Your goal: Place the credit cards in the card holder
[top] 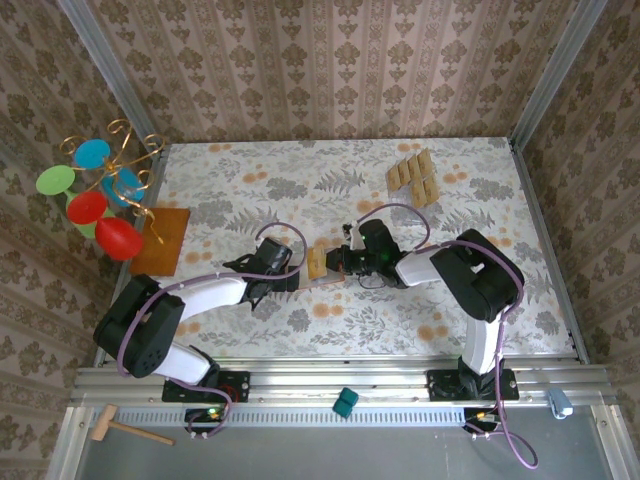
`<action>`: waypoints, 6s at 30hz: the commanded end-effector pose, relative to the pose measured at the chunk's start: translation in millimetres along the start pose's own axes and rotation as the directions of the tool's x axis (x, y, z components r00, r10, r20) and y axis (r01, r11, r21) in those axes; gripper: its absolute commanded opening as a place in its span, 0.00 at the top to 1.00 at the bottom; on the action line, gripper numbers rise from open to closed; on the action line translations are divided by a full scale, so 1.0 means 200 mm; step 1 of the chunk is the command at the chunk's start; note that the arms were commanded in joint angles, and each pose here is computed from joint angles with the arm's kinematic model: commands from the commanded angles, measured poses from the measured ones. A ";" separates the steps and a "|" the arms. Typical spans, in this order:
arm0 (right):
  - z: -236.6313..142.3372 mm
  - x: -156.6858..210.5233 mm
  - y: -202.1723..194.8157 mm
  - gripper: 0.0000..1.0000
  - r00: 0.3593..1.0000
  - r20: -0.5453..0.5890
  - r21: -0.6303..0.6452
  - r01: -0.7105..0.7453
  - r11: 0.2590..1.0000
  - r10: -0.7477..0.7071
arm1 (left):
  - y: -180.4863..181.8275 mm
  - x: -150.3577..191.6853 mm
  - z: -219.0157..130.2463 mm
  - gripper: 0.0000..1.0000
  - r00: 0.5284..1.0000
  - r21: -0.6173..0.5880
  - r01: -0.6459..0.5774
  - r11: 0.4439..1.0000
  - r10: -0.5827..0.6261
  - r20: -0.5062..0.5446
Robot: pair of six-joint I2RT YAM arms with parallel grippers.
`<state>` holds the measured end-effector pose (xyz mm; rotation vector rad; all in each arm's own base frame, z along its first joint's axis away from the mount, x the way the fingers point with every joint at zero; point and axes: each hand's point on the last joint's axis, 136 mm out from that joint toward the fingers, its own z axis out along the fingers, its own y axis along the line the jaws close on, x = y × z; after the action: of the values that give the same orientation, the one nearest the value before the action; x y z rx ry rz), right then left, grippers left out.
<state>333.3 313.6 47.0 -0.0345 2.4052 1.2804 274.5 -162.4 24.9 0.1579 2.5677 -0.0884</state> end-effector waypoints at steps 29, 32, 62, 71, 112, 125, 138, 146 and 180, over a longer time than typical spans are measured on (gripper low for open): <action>0.02 0.14 -0.15 1.00 0.997 -0.055 0.027 -0.049 0.998 0.050 | 0.06 -0.11 0.02 0.00 1.000 -0.047 -0.006 0.999 0.005 -0.017; 0.01 0.13 -0.16 1.00 0.997 -0.050 0.032 -0.055 0.998 0.057 | 0.06 -0.09 0.04 0.00 1.000 -0.049 -0.010 0.999 0.009 -0.027; 0.05 0.19 -0.20 1.00 0.976 -0.147 0.080 -0.149 0.986 0.159 | 0.06 -0.06 0.06 0.00 0.999 -0.048 -0.003 0.999 0.001 -0.037; 0.07 0.20 -0.19 1.00 0.974 -0.164 0.073 -0.147 0.986 0.157 | 0.06 -0.06 0.07 0.00 0.999 -0.043 -0.002 0.999 0.001 -0.037; 0.03 0.18 -0.13 0.50 0.975 -0.199 0.185 -0.065 0.981 0.102 | 0.16 -0.04 -0.04 0.00 0.994 -0.057 0.099 0.994 -0.100 -0.030; -0.10 -0.01 0.04 0.25 0.983 -0.175 0.272 0.098 0.957 -0.051 | 0.21 0.04 -0.03 0.00 0.991 -0.077 0.115 0.990 -0.120 -0.067; -0.15 0.00 -0.14 0.80 0.952 -0.278 0.492 0.259 0.831 -0.132 | 0.20 0.04 0.00 0.00 0.992 -0.090 0.082 0.993 -0.090 -0.091; -0.08 0.03 -0.18 0.87 0.933 -0.328 0.513 0.306 0.802 -0.146 | 0.15 0.01 0.03 0.00 0.993 -0.086 0.049 0.995 -0.058 -0.102; -0.09 -0.01 -0.06 0.82 0.895 -0.372 0.532 0.423 0.733 -0.246 | 0.09 -0.04 0.07 0.00 0.994 -0.079 0.011 0.997 -0.020 -0.105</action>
<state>319.9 303.9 24.5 -0.4872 2.8038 0.3677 288.9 -144.0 19.4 0.0784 2.6645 0.0039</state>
